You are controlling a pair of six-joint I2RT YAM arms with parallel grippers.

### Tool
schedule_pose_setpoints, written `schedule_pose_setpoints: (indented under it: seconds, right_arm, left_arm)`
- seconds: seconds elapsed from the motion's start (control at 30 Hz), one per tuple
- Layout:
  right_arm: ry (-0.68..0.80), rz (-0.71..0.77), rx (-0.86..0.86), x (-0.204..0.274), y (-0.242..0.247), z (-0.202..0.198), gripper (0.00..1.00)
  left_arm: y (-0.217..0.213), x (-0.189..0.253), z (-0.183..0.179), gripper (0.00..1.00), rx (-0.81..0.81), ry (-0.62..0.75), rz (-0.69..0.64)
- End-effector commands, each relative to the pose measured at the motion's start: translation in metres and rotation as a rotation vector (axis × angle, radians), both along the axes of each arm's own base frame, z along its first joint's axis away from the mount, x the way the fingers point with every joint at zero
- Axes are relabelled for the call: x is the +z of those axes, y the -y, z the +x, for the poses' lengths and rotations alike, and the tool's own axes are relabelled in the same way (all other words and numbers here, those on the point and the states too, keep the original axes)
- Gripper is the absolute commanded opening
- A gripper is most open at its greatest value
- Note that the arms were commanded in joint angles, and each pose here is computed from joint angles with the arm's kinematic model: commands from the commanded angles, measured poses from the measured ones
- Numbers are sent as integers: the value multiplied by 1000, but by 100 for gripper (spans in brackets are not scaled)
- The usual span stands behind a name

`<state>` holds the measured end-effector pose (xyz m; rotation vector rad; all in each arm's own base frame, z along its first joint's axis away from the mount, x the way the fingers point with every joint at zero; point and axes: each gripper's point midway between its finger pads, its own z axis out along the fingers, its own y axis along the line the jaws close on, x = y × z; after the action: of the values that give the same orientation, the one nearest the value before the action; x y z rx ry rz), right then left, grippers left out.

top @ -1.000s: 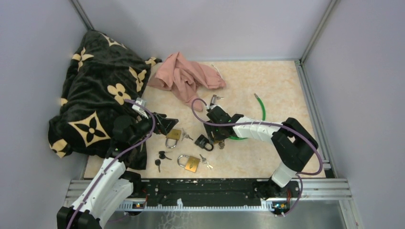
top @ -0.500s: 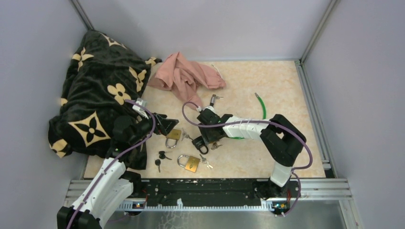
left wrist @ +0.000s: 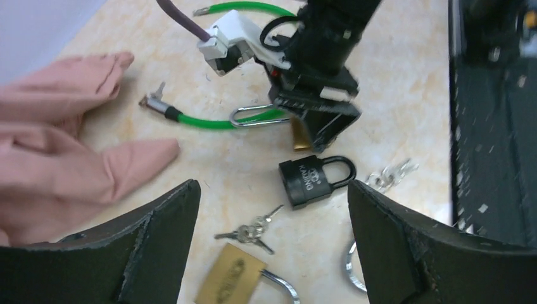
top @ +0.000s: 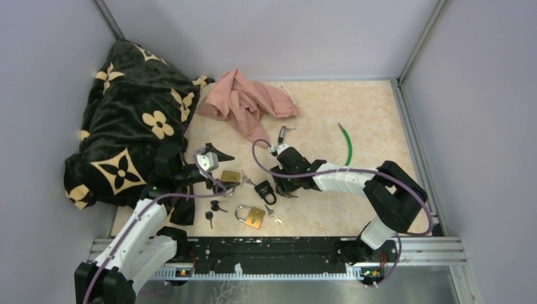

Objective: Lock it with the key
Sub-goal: Pick up the lock from the center of the board.

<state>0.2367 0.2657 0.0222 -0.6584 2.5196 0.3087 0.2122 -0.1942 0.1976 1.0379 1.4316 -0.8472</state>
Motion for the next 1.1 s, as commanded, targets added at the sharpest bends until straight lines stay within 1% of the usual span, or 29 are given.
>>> schedule_pose_setpoints:
  seconds: [0.0,0.07,0.13,0.2,0.3,0.5,0.63,0.77,0.8,0.87,0.97,1.03,1.07]
  right_arm:
    - [14,220,203,22,-19,-31,0]
    - [67,319,282,36,-27,-39,0]
    - [97,371,314,41,-28,-45,0]
    - [120,395,328,43,-27,-48,0]
    - [150,411,341,47,-23,-50,0]
    - [212,479,376,66,-17,-56,0]
    - [246,512,432,80,-18,-61,0]
    - [251,504,435,80,-15,-60,0]
    - [248,502,437,79,-15,-60,0]
    - [253,505,442,79,-16,-60,0]
    - [272,505,455,84,-16,-59,0]
    - [279,503,460,86,-16,-58,0]
    - [278,505,463,86,-17,-59,0]
  left_arm:
    - [5,-31,-21,90,-374,423,238]
    - [9,-45,-13,88,-442,559,305]
    - [22,-55,-14,85,-529,640,333]
    - [40,-65,-20,82,-615,698,352]
    - [66,-79,-22,79,-702,783,365]
    - [104,-88,2,78,-740,999,345]
    - [123,-91,7,76,-784,1080,340]
    - [132,-96,18,74,-779,1069,358]
    - [134,-97,19,71,-780,1060,361]
    - [136,-99,20,63,-785,1028,371]
    - [138,-109,20,59,-804,986,411]
    - [138,-116,23,52,-804,974,442]
    - [138,-117,24,51,-803,970,449]
